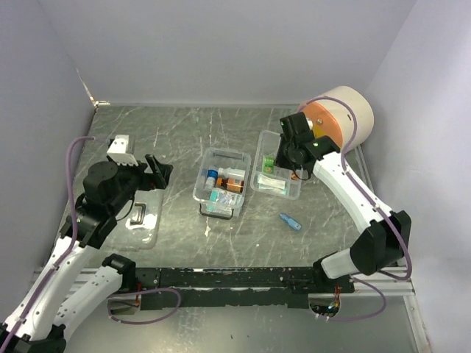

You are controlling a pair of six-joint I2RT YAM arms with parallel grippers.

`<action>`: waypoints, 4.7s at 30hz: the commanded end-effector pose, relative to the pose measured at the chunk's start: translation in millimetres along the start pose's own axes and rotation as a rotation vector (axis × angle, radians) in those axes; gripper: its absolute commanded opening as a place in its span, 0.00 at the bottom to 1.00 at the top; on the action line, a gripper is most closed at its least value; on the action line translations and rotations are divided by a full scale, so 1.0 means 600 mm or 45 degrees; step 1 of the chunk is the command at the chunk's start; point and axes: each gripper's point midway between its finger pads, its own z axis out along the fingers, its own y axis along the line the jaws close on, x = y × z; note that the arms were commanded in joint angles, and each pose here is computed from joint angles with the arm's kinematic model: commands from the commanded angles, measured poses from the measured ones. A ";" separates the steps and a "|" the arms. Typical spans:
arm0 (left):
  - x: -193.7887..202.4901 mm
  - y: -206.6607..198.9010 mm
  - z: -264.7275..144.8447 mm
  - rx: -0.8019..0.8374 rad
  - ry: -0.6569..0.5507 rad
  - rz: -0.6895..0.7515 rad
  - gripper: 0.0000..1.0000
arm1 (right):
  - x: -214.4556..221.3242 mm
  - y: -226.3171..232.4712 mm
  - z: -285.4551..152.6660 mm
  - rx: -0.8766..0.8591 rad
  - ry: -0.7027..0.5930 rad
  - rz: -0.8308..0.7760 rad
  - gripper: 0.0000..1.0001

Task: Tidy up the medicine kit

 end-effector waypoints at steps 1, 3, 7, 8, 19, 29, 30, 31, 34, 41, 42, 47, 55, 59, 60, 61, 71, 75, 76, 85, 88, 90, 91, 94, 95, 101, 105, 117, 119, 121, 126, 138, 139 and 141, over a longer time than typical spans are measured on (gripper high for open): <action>-0.026 0.005 -0.013 -0.036 -0.112 -0.068 0.99 | -0.006 0.036 -0.016 0.040 0.016 0.038 0.00; -0.023 0.002 -0.014 -0.020 -0.099 -0.071 0.99 | -0.005 0.070 -0.020 0.020 0.021 0.027 0.00; 0.004 -0.009 -0.002 0.022 -0.025 -0.130 0.99 | -0.007 0.125 -0.021 0.004 0.025 0.029 0.00; 0.015 -0.015 0.005 0.048 -0.001 -0.150 0.99 | -0.008 0.135 -0.021 0.005 0.028 0.028 0.00; 0.108 -0.105 0.131 0.391 0.296 -0.436 0.73 | -0.007 0.183 -0.004 -0.021 0.065 -0.026 0.00; 0.178 -0.091 0.206 0.310 0.513 -0.460 0.49 | 0.004 0.183 0.006 -0.037 0.085 -0.075 0.00; 0.182 -0.093 0.207 0.323 0.523 -0.462 0.47 | 0.004 0.183 0.006 -0.038 0.083 -0.076 0.00; 0.187 -0.092 0.209 0.324 0.539 -0.463 0.45 | 0.004 0.182 0.006 -0.037 0.080 -0.077 0.00; 0.205 -0.088 0.212 0.308 0.589 -0.461 0.38 | 0.006 0.182 0.007 -0.045 0.079 -0.078 0.00; 0.218 -0.097 0.203 0.320 0.636 -0.431 0.32 | 0.007 0.185 0.006 -0.065 0.073 -0.063 0.00; 0.210 -0.102 0.198 0.337 0.623 -0.426 0.32 | 0.006 0.185 0.005 -0.066 0.070 -0.064 0.00; 0.154 -0.092 0.184 0.260 0.515 -0.358 0.46 | 0.001 0.183 0.001 -0.063 0.055 -0.064 0.00; 0.141 -0.064 0.188 0.150 0.485 -0.250 0.62 | 0.001 0.173 -0.005 -0.048 0.033 -0.064 0.00; 0.176 -0.044 0.206 0.064 0.562 -0.273 0.47 | -0.001 0.172 -0.011 -0.049 0.025 -0.066 0.00; 0.182 -0.039 0.208 0.041 0.578 -0.268 0.45 | -0.001 0.170 -0.013 -0.048 0.021 -0.066 0.00; 0.186 -0.036 0.210 0.033 0.589 -0.256 0.44 | -0.002 0.168 -0.014 -0.045 0.017 -0.068 0.00; 0.224 -0.060 0.216 0.158 0.693 -0.291 0.24 | -0.001 0.162 -0.017 -0.038 0.009 -0.085 0.00; 0.229 -0.073 0.211 0.217 0.715 -0.315 0.15 | -0.001 0.160 -0.017 -0.022 0.014 -0.100 0.00; 0.231 -0.077 0.208 0.234 0.723 -0.322 0.14 | -0.001 0.159 -0.018 -0.023 0.012 -0.100 0.00; 0.249 -0.137 0.181 0.467 0.806 -0.456 0.14 | 0.001 0.142 -0.025 0.021 0.022 -0.150 0.00; 0.254 -0.142 0.176 0.475 0.826 -0.444 0.15 | 0.004 0.141 -0.027 0.027 0.042 -0.165 0.00; 0.243 -0.130 0.177 0.408 0.782 -0.419 0.17 | 0.017 0.153 -0.020 0.010 0.069 -0.183 0.00; 0.230 -0.118 0.177 0.347 0.741 -0.393 0.18 | 0.022 0.155 -0.017 0.022 0.081 -0.191 0.00; 0.178 -0.086 0.168 0.193 0.613 -0.292 0.26 | 0.033 0.178 -0.012 0.018 0.094 -0.233 0.00; 0.157 -0.077 0.162 0.147 0.569 -0.256 0.28 | 0.035 0.185 -0.012 0.013 0.095 -0.244 0.00; 0.047 0.002 0.097 -0.188 0.300 -0.085 0.33 | 0.054 0.214 0.000 0.023 0.131 -0.310 0.00; 0.020 0.042 0.054 -0.321 0.182 -0.027 0.34 | 0.069 0.220 0.009 0.030 0.159 -0.333 0.00; 0.022 0.045 0.029 -0.302 0.116 -0.061 0.36 | 0.087 0.242 0.046 0.009 0.211 -0.381 0.00; 0.027 0.047 0.029 -0.311 0.128 -0.067 0.36 | 0.092 0.237 0.052 0.029 0.223 -0.384 0.00; 0.029 0.046 0.030 -0.304 0.130 -0.073 0.37 | 0.095 0.233 0.054 0.040 0.231 -0.383 0.00; 0.033 0.041 0.034 -0.283 0.132 -0.086 0.37 | 0.102 0.226 0.061 0.073 0.254 -0.393 0.00; 0.040 0.041 0.038 -0.283 0.147 -0.092 0.37 | 0.110 0.209 0.058 0.122 0.285 -0.397 0.00; 0.040 0.041 0.038 -0.281 0.145 -0.093 0.37 | 0.115 0.214 0.060 0.096 0.296 -0.394 0.00; 0.039 0.041 0.037 -0.280 0.140 -0.092 0.37 | 0.122 0.222 0.065 0.058 0.312 -0.389 0.00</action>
